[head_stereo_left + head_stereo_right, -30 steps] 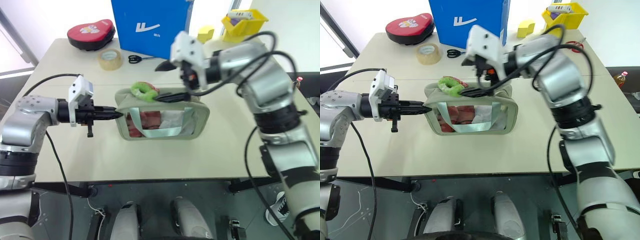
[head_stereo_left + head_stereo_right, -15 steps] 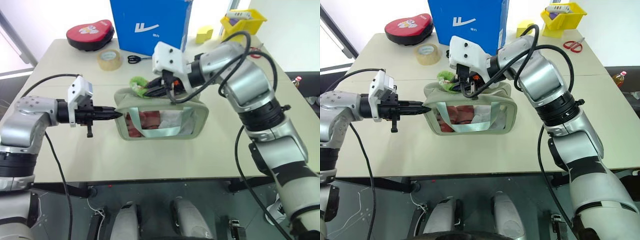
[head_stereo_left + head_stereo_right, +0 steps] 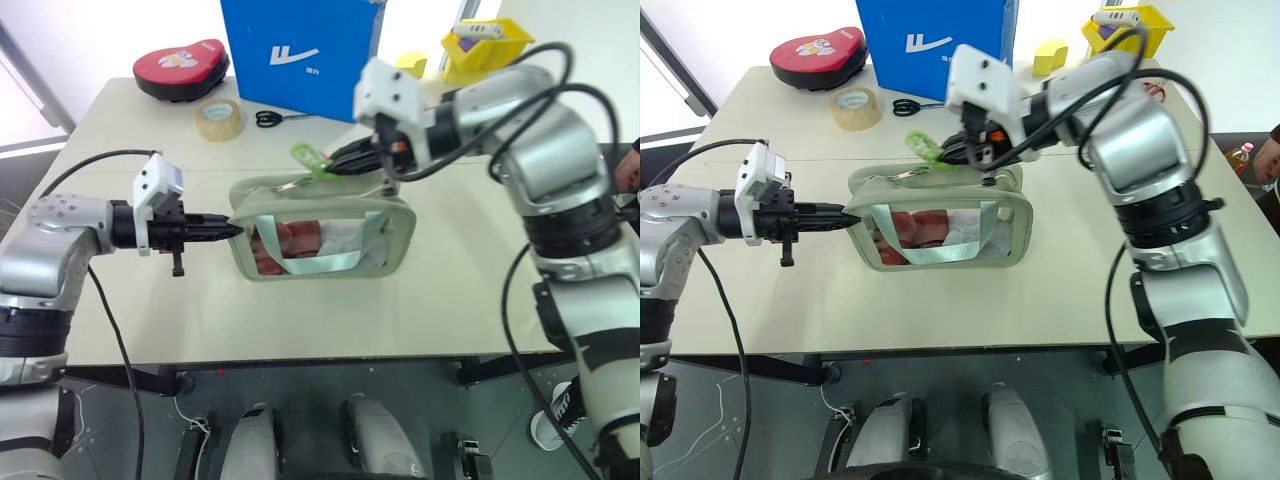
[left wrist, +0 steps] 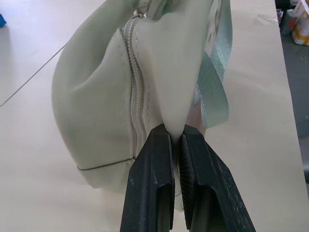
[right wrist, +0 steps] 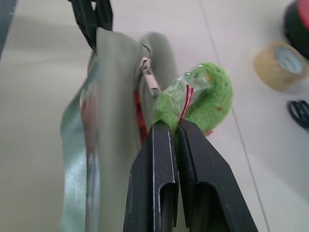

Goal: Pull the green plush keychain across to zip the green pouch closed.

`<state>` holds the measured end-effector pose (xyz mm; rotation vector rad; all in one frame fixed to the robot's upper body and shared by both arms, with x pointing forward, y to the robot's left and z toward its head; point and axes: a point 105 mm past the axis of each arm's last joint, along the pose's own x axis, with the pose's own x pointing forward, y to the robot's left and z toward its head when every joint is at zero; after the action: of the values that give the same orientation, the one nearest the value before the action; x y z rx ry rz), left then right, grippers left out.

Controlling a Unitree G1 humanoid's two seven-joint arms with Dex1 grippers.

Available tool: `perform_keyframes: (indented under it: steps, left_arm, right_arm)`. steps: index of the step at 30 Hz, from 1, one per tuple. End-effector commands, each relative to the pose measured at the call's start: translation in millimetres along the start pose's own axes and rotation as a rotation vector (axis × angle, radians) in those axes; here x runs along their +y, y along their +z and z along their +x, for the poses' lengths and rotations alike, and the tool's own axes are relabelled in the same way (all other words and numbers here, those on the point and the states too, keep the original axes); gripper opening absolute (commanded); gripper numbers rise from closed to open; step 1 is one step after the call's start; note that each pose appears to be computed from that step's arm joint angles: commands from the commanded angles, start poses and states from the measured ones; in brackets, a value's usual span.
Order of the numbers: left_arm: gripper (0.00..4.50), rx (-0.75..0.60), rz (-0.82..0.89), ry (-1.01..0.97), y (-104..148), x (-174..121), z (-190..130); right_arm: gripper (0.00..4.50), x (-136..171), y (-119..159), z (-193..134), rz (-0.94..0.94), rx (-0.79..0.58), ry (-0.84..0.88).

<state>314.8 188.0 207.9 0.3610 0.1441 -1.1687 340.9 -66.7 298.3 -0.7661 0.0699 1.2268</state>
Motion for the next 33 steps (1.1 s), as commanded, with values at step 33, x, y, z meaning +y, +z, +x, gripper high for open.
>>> perform_keyframes:
  steps: [33]
  left_arm:
    - [0.0, 0.024, -0.066, 0.105, -7.2, -1.0, -13.0]
  right_arm:
    - [0.06, 52.4, -150.9, -62.8, 0.292, 0.399, -0.288]
